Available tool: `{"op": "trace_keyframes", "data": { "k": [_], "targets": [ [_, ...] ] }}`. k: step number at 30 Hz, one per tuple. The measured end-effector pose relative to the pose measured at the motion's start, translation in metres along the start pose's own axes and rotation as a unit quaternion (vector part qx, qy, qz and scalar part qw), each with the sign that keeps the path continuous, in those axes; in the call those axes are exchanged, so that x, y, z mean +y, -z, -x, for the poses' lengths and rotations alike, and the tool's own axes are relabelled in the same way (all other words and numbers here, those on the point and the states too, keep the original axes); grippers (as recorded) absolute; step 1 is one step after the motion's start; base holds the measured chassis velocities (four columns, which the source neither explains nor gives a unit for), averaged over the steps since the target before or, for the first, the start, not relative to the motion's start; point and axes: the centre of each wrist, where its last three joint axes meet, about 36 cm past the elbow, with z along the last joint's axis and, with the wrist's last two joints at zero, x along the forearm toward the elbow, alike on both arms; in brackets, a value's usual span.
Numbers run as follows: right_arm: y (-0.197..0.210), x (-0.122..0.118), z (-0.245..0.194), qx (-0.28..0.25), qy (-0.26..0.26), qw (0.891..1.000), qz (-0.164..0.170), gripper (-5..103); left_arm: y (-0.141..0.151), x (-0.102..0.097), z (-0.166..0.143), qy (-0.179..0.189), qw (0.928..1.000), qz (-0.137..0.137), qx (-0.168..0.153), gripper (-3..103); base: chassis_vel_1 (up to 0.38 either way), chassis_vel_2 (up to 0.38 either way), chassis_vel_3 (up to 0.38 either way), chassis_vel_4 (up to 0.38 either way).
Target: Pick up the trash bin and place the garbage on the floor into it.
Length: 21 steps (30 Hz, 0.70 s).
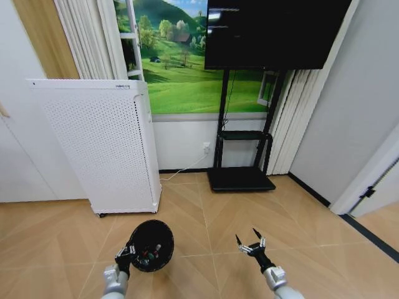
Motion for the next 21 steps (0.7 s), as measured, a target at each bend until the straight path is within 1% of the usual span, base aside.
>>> {"op": "trace_keyframes", "data": {
  "k": [2, 7, 14, 18, 19, 21],
  "targets": [
    [0.001, -0.002, -0.001, 0.001, 0.003, 1.000, 0.000, 100, -0.004, -0.003, 0.009, -0.003, 1.0000, 0.000, 0.003, 7, 0.000, 0.000, 0.000, 0.000],
    [0.003, -0.005, -0.003, 0.002, 0.007, 1.000, 0.003, 100, -0.013, -0.006, 0.020, -0.002, 0.9999, -0.001, 0.013, 7, 0.000, 0.000, 0.000, 0.000],
    [0.004, -0.008, -0.003, 0.002, 0.015, 1.000, 0.008, 100, -0.027, -0.010, 0.023, 0.000, 0.9996, -0.009, 0.027, 7, 0.000, 0.000, 0.000, 0.000],
    [0.004, -0.008, -0.002, 0.001, 0.019, 1.000, 0.012, 100, -0.027, -0.009, 0.022, 0.001, 0.9995, -0.010, 0.030, 7, 0.000, 0.000, 0.000, 0.000],
    [0.005, -0.009, -0.002, 0.001, 0.019, 1.000, 0.013, 100, -0.025, -0.008, 0.019, 0.001, 0.9994, -0.012, 0.033, 5, 0.000, 0.000, 0.000, 0.000],
    [0.004, -0.009, -0.001, 0.001, 0.019, 1.000, 0.015, 100, -0.016, -0.005, 0.011, 0.003, 0.9994, -0.017, 0.029, 15, 0.000, 0.000, 0.000, 0.000]
  ]
}}
